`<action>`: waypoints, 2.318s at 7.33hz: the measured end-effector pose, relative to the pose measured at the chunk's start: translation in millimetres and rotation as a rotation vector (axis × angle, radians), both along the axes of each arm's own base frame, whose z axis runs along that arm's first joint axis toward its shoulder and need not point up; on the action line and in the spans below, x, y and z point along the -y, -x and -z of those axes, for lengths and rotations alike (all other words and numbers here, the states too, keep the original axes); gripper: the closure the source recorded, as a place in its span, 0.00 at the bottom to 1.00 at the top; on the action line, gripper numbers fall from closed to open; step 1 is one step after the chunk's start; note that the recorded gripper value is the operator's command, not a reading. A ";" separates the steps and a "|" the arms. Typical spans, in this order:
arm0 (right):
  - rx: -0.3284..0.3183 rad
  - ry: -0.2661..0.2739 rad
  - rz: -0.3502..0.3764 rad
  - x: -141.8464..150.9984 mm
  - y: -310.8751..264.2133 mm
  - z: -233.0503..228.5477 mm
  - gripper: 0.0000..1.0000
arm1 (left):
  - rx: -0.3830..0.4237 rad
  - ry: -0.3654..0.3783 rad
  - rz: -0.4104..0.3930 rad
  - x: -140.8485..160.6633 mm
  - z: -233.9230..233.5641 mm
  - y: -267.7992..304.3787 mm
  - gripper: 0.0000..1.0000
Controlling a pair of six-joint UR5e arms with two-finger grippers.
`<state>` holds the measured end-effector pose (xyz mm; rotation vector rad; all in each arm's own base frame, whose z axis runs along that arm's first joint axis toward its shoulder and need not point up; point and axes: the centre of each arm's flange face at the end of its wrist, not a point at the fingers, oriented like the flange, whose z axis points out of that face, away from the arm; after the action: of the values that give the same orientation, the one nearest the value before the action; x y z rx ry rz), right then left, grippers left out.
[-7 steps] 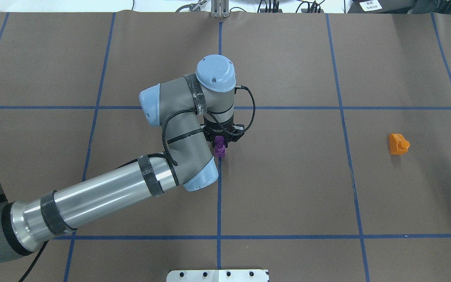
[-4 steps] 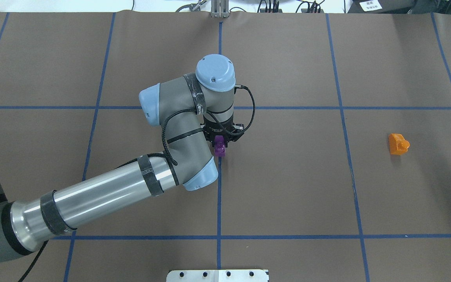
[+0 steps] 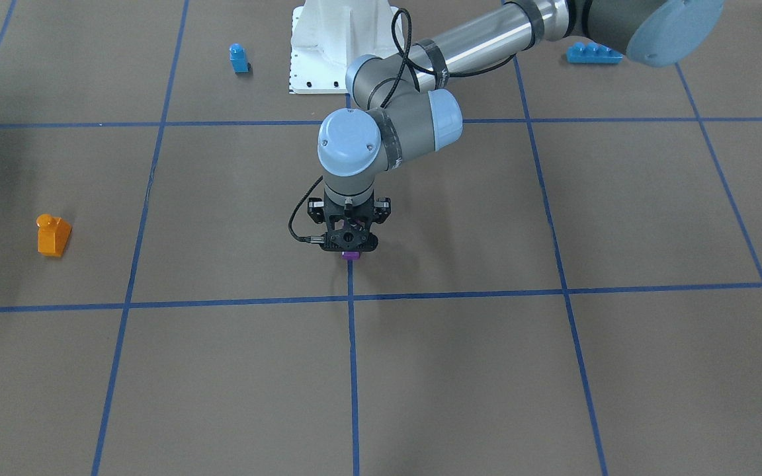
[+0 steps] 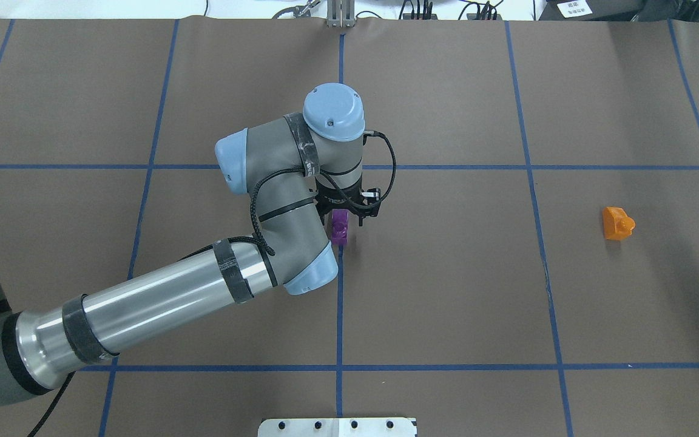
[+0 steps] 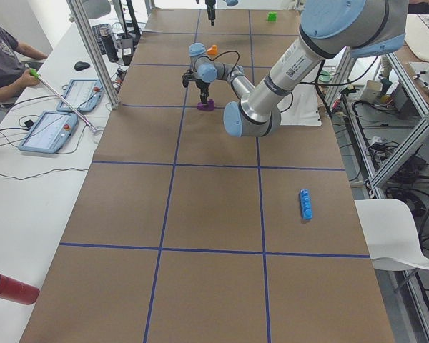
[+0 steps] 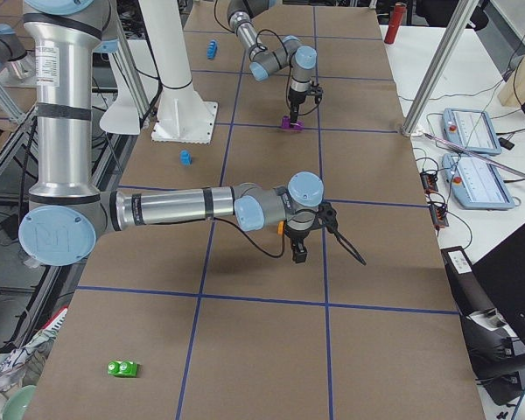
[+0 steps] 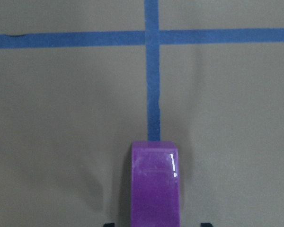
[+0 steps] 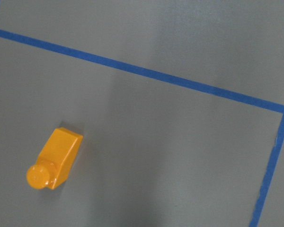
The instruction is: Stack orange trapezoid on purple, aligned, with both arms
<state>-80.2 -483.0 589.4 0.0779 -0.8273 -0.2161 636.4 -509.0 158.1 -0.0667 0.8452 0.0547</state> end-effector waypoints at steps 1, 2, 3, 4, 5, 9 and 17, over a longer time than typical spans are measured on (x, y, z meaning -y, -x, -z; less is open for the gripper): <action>-0.012 0.052 -0.053 4.1 17.2 7.0 0.00 | -0.009 -0.006 0.015 6.1 5.5 8.3 0.01; -0.022 0.118 -0.128 8.0 41.1 16.8 0.00 | -0.014 -0.010 0.029 12.1 9.1 15.9 0.01; -0.033 0.169 -0.197 9.0 69.9 25.5 0.00 | -0.017 -0.012 0.037 16.5 11.0 20.9 0.01; -0.046 0.191 -0.236 7.5 95.6 29.5 0.00 | -0.017 -0.013 0.043 19.8 11.2 24.1 0.01; -0.053 0.200 -0.249 6.8 112.8 30.9 0.00 | -0.017 -0.013 0.046 21.2 10.8 25.4 0.01; -0.064 0.210 -0.211 -0.3 147.1 22.1 0.00 | -0.018 -0.014 0.048 21.4 11.6 27.0 0.01; -0.033 0.266 -0.222 -2.5 195.6 17.8 1.00 | -0.028 -0.020 0.049 19.5 15.3 31.1 0.01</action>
<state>-275.8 -480.5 571.6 -0.0830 -0.8018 0.1025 605.3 -528.5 142.8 -0.0258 0.8740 0.0179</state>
